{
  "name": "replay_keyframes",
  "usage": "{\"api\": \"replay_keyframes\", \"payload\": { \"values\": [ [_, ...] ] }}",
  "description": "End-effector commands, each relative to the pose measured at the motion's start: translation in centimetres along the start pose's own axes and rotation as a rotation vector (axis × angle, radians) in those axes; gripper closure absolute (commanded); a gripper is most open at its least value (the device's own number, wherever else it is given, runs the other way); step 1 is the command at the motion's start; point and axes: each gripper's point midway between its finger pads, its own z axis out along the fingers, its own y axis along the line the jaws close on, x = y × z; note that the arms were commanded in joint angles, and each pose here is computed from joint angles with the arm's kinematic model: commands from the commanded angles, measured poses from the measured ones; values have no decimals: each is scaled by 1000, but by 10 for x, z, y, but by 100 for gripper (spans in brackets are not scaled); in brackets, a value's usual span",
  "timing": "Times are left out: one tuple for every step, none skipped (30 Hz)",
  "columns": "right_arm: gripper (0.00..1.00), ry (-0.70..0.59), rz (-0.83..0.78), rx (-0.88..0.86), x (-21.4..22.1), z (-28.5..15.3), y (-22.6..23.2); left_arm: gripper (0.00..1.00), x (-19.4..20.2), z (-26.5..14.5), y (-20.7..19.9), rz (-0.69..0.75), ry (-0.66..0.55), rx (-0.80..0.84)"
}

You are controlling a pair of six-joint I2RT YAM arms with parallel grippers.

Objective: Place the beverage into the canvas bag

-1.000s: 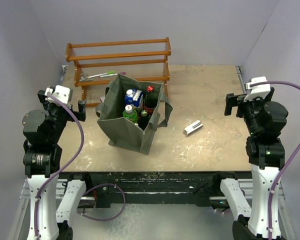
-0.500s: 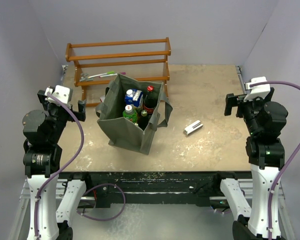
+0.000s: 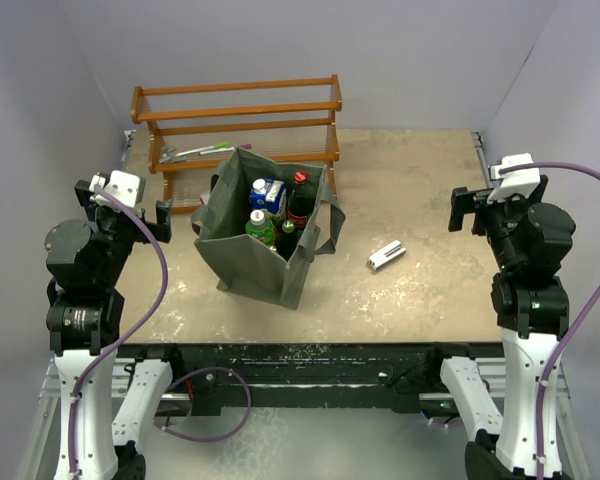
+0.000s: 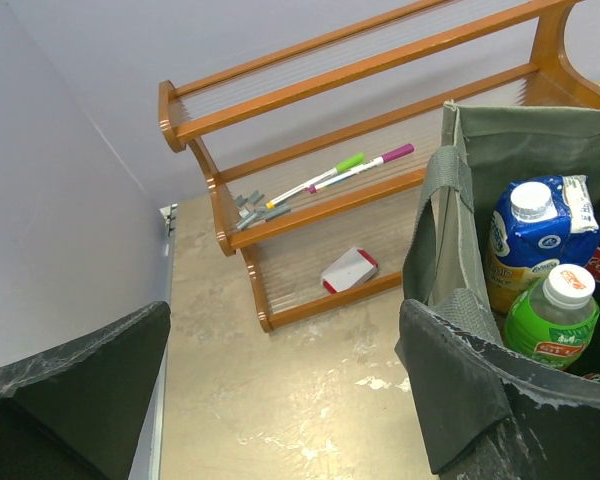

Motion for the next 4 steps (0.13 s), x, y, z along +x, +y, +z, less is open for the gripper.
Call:
{"api": "replay_keyframes", "payload": {
  "values": [
    [0,-42,-1,24,-11,-1,-5,1,-14,0,8,23,-41,-30],
    [0,-42,-1,24,-11,-1,-5,1,-14,0,8,23,-41,-28],
    [0,-43,-1,23,-11,-1,-5,1,-15,0,8,24,-42,-27],
    [0,-42,-1,24,-11,-1,-5,1,-15,0,7,24,-42,-25]
  ]
}}
